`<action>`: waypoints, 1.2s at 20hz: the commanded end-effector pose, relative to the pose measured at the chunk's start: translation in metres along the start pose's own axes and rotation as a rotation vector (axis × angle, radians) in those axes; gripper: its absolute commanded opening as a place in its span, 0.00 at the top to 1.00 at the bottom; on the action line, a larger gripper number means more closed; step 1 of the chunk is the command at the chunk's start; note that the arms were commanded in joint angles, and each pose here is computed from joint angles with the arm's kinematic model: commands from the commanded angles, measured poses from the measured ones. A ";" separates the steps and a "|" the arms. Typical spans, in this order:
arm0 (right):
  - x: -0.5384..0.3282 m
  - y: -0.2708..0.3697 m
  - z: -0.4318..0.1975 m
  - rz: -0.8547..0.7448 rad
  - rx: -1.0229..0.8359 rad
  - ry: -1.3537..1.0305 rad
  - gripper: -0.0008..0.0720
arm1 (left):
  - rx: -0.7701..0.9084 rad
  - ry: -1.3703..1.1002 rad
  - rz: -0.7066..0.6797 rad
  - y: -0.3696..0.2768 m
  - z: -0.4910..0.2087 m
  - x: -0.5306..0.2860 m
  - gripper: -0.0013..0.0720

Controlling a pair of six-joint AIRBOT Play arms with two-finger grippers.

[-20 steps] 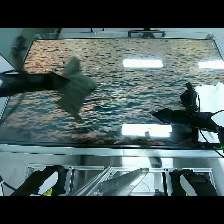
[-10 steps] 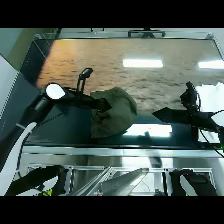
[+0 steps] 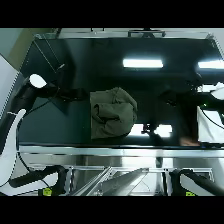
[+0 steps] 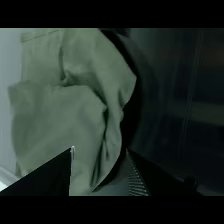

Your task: Fold the shirts.

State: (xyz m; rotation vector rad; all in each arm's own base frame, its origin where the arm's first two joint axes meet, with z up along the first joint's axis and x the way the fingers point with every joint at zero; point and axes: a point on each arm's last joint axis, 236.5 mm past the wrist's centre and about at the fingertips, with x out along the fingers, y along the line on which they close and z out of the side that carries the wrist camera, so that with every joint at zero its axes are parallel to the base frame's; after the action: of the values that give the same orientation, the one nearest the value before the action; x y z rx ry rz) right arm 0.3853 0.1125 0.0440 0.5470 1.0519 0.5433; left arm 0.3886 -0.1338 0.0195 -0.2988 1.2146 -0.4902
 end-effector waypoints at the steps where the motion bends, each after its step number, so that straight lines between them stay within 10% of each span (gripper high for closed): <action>1: 0.059 -0.023 0.009 0.003 -0.039 0.084 0.46 | -0.108 -0.060 0.020 0.057 0.003 0.024 0.03; 14: 0.197 -0.017 -0.011 0.053 -0.044 0.255 0.47 | -0.118 0.174 -0.127 0.055 0.012 0.148 0.07; 18: 0.202 -0.003 -0.008 0.121 0.025 0.237 0.53 | -0.114 0.157 -0.162 0.043 0.029 0.149 0.61; 20: 0.200 0.008 -0.008 0.173 -0.005 0.239 0.84 | -0.107 0.158 -0.167 0.042 0.031 0.147 0.99; 24: 0.196 0.016 -0.008 0.199 -0.014 0.239 0.97 | -0.130 0.169 -0.196 0.039 0.029 0.139 0.98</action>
State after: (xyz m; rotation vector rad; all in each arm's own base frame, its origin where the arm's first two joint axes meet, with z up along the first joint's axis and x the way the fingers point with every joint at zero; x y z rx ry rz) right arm 0.4544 0.2483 -0.0840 0.5721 1.2389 0.7720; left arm 0.4616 -0.1691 -0.1121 -0.4589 1.3892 -0.5942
